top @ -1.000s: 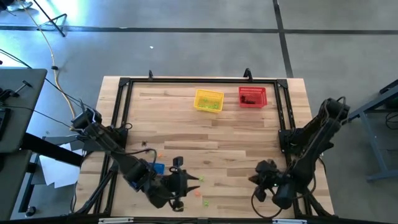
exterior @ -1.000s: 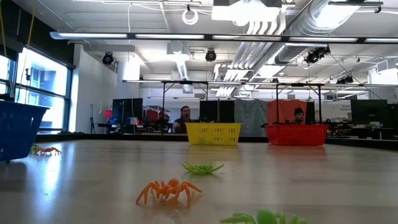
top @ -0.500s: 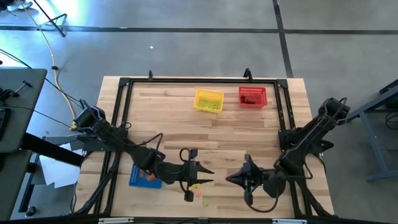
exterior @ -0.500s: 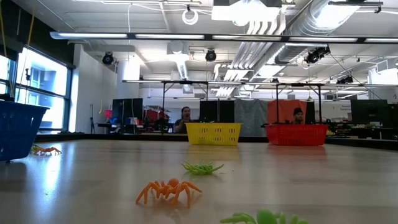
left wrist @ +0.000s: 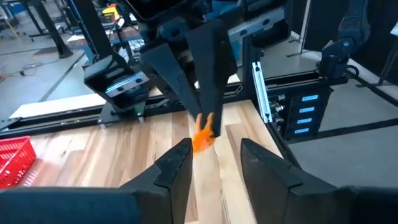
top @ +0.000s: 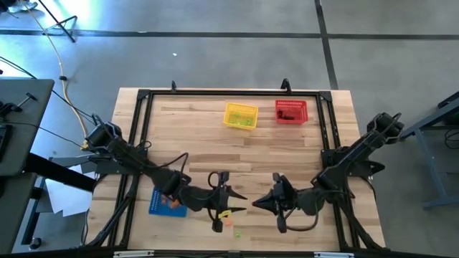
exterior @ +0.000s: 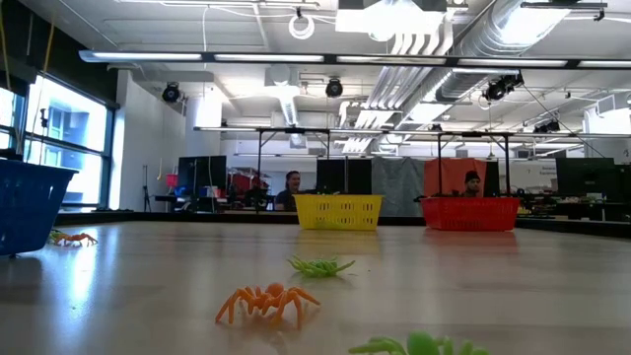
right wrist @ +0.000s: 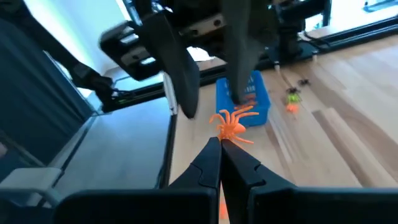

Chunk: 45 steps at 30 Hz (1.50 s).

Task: Sort Halloween decoration
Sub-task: Put the spider toy into the blue bin

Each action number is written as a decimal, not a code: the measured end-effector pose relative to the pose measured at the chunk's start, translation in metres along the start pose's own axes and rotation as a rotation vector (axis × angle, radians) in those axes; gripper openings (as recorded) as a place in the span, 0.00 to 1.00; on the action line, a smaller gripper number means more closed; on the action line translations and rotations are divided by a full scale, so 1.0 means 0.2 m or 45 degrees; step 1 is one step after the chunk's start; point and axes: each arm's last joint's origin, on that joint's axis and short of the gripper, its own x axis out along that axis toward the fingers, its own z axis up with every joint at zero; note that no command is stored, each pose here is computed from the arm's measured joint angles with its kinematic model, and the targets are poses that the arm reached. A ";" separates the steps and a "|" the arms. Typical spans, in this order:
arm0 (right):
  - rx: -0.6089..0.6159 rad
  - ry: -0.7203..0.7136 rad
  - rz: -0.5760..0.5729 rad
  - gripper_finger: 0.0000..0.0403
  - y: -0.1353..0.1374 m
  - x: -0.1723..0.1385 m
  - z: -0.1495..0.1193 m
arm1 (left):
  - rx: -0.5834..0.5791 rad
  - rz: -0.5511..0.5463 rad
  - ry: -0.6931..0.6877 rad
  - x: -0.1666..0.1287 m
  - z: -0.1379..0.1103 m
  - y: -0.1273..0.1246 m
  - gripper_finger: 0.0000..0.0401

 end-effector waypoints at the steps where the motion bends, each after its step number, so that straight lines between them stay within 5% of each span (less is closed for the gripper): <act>1: 0.005 0.002 0.016 0.00 0.00 0.00 0.01 | 0.000 -0.005 0.001 0.00 0.00 0.01 0.32; 13: -0.024 0.015 0.037 0.00 -0.01 0.01 0.01 | 0.056 0.007 0.000 0.02 0.00 0.04 0.44; 24: -0.039 0.004 0.024 0.00 -0.03 0.02 0.02 | 0.062 -0.056 -0.041 0.12 -0.05 0.04 0.44; 30: -0.039 0.004 0.025 0.00 -0.03 0.02 0.02 | 0.075 -0.054 -0.039 0.13 -0.06 0.03 0.33; 37: -0.049 0.006 0.028 0.00 -0.03 0.02 0.02 | 0.066 -0.055 -0.023 0.13 -0.07 0.03 0.03; 45: -0.040 0.013 0.039 0.01 -0.03 0.02 0.02 | 0.027 -0.054 -0.014 0.13 -0.07 0.04 0.01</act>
